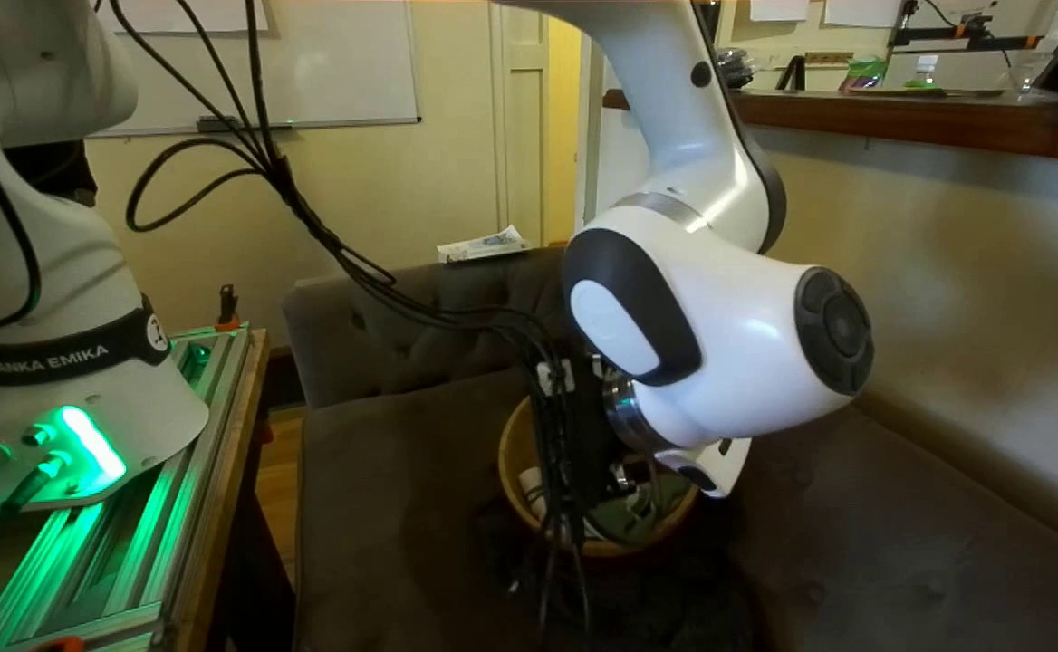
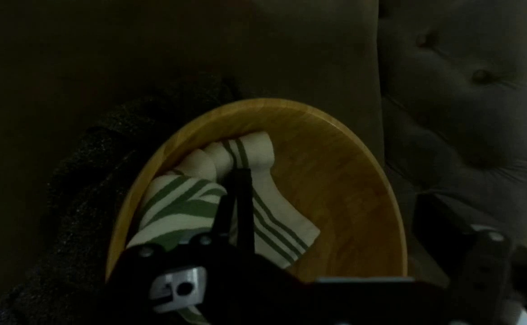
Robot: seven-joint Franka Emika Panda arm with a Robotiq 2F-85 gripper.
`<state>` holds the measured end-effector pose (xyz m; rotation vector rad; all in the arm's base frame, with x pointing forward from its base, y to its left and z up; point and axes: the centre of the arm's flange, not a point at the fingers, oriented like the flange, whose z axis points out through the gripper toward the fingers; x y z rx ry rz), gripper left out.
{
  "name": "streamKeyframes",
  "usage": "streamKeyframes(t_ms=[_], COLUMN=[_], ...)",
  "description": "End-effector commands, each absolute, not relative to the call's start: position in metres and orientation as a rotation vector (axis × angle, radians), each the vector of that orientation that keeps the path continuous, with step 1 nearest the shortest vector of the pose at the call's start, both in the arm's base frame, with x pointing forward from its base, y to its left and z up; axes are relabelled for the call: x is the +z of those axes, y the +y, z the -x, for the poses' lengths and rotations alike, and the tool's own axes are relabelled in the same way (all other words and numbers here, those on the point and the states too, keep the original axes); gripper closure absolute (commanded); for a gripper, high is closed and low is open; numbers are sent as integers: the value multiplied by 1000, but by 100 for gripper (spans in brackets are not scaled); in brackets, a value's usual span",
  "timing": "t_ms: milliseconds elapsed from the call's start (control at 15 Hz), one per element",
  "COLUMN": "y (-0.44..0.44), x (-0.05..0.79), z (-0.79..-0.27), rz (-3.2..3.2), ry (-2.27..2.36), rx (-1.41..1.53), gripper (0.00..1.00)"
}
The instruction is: Take the remote control out of the bowl and place it on the counter above the sofa.
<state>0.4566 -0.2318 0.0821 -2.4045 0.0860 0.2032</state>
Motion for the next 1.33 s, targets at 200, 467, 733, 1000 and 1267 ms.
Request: streamKeyframes(t_ms=[200, 467, 733, 1000, 1267], y=[-186, -159, -122, -124, -120], x=[85, 54, 32, 42, 8], z=[-417, -429, -454, -446, -460], rz=[2493, 2666, 2740, 2726, 2703], ry=[139, 139, 213, 157, 157], rx=[-24, -91, -98, -77, -37], gripper=[0, 0, 0, 0, 0])
